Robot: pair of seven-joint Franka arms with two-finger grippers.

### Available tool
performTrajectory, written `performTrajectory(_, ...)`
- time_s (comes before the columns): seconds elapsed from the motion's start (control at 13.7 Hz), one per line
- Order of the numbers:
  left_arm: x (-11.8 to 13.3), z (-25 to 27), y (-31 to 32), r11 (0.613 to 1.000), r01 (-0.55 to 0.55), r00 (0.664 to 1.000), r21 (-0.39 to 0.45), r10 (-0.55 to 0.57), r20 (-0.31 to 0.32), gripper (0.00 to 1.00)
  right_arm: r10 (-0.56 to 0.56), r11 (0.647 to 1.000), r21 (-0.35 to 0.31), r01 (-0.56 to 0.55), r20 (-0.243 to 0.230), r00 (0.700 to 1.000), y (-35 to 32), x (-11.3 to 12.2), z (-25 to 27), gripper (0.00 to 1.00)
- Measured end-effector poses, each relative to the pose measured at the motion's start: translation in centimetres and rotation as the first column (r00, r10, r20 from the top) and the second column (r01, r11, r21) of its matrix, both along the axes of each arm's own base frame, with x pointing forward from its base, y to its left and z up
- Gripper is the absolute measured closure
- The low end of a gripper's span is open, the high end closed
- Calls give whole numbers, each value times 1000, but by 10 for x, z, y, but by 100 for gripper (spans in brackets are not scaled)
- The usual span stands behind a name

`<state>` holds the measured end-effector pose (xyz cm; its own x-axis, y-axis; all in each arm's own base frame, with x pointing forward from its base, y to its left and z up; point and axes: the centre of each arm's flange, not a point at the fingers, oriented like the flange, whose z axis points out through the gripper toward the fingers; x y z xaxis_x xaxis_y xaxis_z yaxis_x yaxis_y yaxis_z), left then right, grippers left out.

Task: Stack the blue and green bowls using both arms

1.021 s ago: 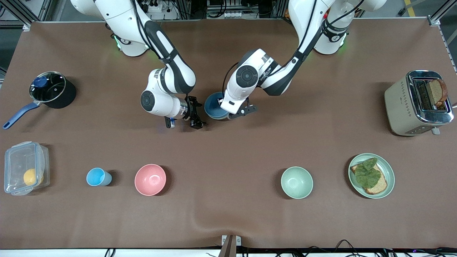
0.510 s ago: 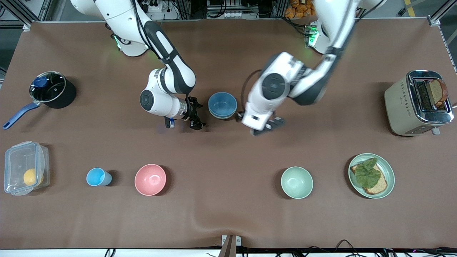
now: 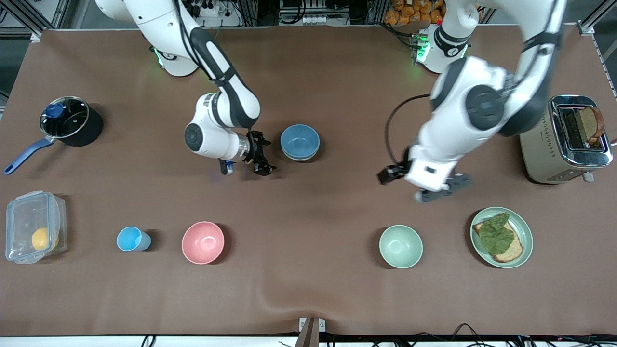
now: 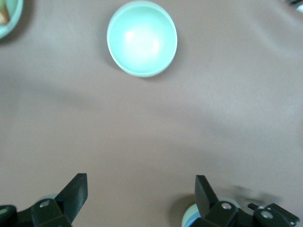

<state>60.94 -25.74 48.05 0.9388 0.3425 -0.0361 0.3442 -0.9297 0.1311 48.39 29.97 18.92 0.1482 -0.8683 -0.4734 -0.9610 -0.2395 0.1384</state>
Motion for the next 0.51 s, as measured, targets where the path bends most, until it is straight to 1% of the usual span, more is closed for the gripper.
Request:
performTrajectory(0.15,7,28,44,998,56,998,2,-56,42,0,56,998,-17,-56,-37,998,-31,20,22,0)
performTrajectory(0.29,6,50,75,994,106,992,18,-107,61,0,101,994,-41,-103,-53,993,-62,38,51,0)
performTrajectory(0.36,3,62,86,992,125,989,35,-127,72,0,131,989,-61,-134,-59,990,-77,46,67,0)
performTrajectory(0.51,-9,82,97,985,161,984,57,-165,65,0,202,974,-93,-209,-78,976,-106,58,96,0)
